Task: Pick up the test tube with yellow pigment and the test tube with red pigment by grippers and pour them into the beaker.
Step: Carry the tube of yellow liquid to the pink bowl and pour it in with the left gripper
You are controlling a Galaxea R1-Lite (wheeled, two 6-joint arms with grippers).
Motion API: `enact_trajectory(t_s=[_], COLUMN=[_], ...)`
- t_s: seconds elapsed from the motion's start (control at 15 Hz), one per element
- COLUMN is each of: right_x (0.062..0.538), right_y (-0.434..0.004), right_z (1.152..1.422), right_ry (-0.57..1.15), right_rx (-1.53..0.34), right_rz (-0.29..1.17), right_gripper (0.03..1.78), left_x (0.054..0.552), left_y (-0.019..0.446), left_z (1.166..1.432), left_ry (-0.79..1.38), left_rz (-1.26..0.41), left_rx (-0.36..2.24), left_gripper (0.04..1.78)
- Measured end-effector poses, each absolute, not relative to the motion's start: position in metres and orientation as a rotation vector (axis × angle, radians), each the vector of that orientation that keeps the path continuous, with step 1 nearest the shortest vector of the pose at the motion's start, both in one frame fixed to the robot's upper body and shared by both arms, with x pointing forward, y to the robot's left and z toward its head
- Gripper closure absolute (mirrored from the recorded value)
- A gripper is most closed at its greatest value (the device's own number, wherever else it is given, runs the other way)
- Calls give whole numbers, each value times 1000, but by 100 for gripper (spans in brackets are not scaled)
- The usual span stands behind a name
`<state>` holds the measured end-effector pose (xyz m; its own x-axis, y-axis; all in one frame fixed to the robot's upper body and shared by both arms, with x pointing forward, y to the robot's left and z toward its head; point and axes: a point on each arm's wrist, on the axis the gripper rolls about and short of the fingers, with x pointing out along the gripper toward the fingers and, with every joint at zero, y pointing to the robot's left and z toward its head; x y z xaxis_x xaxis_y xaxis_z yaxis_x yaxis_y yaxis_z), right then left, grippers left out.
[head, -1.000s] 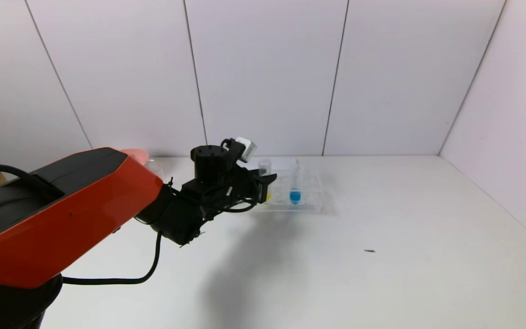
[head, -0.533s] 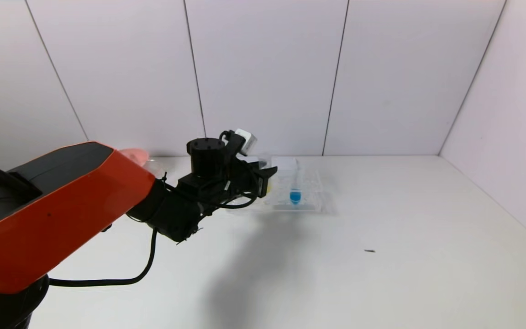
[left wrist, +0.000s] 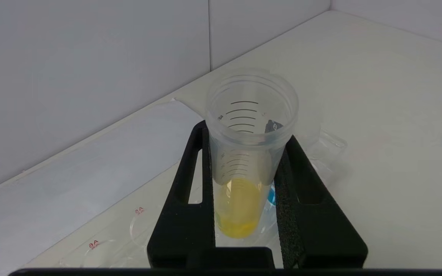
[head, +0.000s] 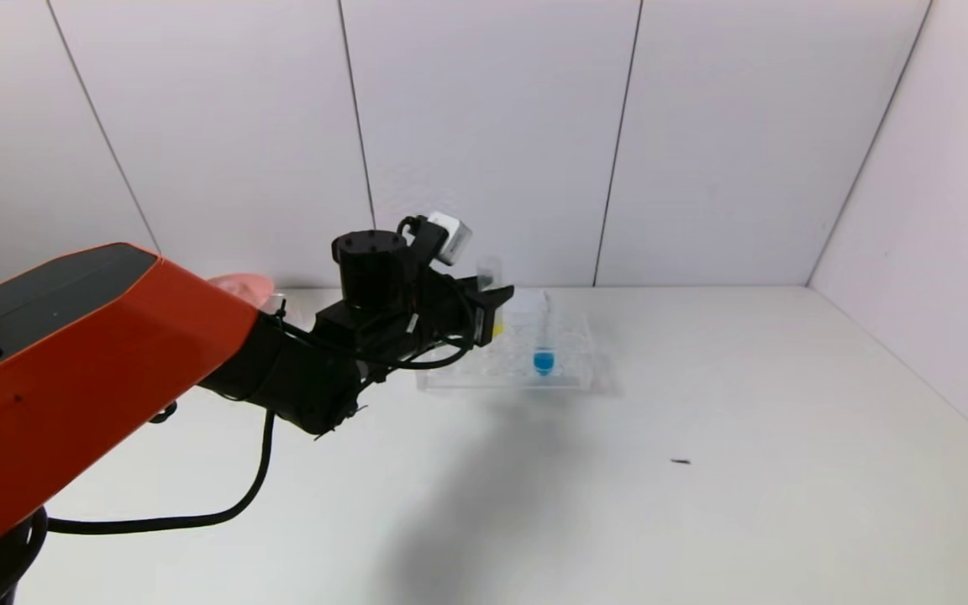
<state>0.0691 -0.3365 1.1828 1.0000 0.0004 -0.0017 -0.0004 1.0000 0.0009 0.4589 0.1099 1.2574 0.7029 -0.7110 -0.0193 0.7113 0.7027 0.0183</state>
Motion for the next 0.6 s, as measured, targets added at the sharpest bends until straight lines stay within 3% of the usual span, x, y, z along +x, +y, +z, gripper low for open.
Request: enact_trajectory(t_s=[0.6], right_x=[69], right_y=[-337], right_z=[1183], right_ry=[2], right_rx=[1], right_rz=[1], right_gripper=[11], left_x=[446], left_y=[115], left_z=[1282], left_ry=[-9], left_rz=[-789], left_rx=[53], left_gripper=[136])
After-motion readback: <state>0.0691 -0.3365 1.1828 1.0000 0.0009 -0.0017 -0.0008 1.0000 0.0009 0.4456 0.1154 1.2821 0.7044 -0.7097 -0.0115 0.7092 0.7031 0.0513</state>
